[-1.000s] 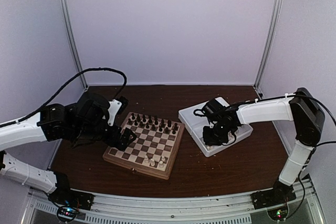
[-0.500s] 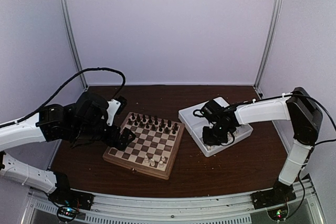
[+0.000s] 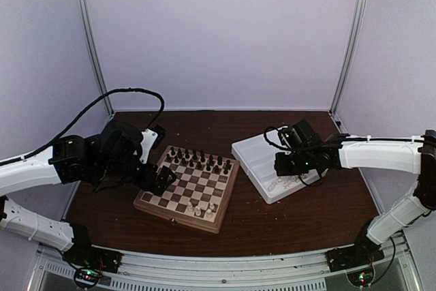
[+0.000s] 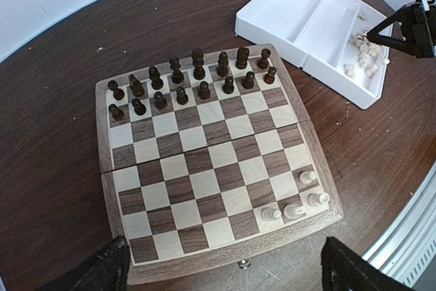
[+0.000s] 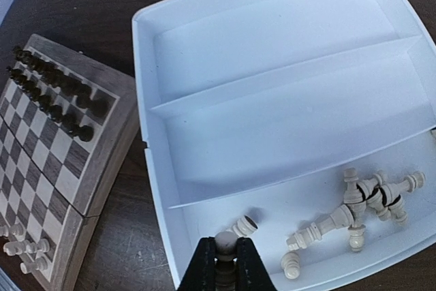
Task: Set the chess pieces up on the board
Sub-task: Pick up the chess piece from the storage box.
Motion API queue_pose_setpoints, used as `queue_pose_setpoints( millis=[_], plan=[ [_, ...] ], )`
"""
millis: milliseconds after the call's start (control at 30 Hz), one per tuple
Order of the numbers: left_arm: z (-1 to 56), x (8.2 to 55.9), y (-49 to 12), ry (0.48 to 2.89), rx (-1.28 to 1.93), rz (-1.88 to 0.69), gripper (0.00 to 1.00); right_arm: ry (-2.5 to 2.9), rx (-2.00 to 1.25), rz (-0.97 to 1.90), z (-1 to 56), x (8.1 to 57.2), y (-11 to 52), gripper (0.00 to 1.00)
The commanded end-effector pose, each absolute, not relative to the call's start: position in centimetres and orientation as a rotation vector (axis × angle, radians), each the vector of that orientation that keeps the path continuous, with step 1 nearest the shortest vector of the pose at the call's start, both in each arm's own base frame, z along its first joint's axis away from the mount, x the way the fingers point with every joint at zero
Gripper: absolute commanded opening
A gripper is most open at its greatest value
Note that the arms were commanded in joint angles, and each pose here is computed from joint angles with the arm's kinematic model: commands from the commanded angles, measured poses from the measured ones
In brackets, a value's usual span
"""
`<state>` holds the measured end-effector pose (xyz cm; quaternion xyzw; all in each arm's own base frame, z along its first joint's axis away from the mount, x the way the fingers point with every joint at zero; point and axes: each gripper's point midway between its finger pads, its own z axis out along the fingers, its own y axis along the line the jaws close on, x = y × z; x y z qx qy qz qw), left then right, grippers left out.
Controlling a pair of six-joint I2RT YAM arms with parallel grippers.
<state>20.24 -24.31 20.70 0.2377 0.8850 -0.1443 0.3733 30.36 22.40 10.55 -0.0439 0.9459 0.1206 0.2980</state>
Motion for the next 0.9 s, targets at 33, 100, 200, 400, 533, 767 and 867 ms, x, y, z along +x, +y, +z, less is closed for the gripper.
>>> queue_pose_setpoints(
  millis=[33,100,200,400,533,767,867],
  plan=[
    [21.9,21.3,-25.6,2.226,0.550,-0.479,0.97,2.286,-0.242,0.468,14.3,31.2,24.0,0.10],
    [21.6,21.4,-25.8,2.244,0.528,-0.535,0.97,2.264,-0.227,0.424,14.4,31.4,23.2,0.10],
    [21.7,21.3,-26.3,2.232,0.527,-0.589,0.96,2.247,-0.248,0.412,14.5,31.4,23.0,0.09],
    [22.1,20.9,-29.3,2.166,0.588,-0.765,0.94,2.092,-0.355,0.700,17.6,30.1,26.4,0.09],
    [22.4,20.6,-32.0,2.121,0.637,-0.901,0.88,1.997,-0.423,0.932,20.5,28.7,29.1,0.10],
    [23.7,21.1,-38.1,1.979,0.697,-1.180,0.73,1.860,-0.415,1.196,25.1,27.4,31.2,0.12],
    [23.8,21.3,-40.5,1.954,0.725,-1.236,0.67,1.817,-0.380,1.253,26.7,27.2,31.3,0.12]
  ],
)
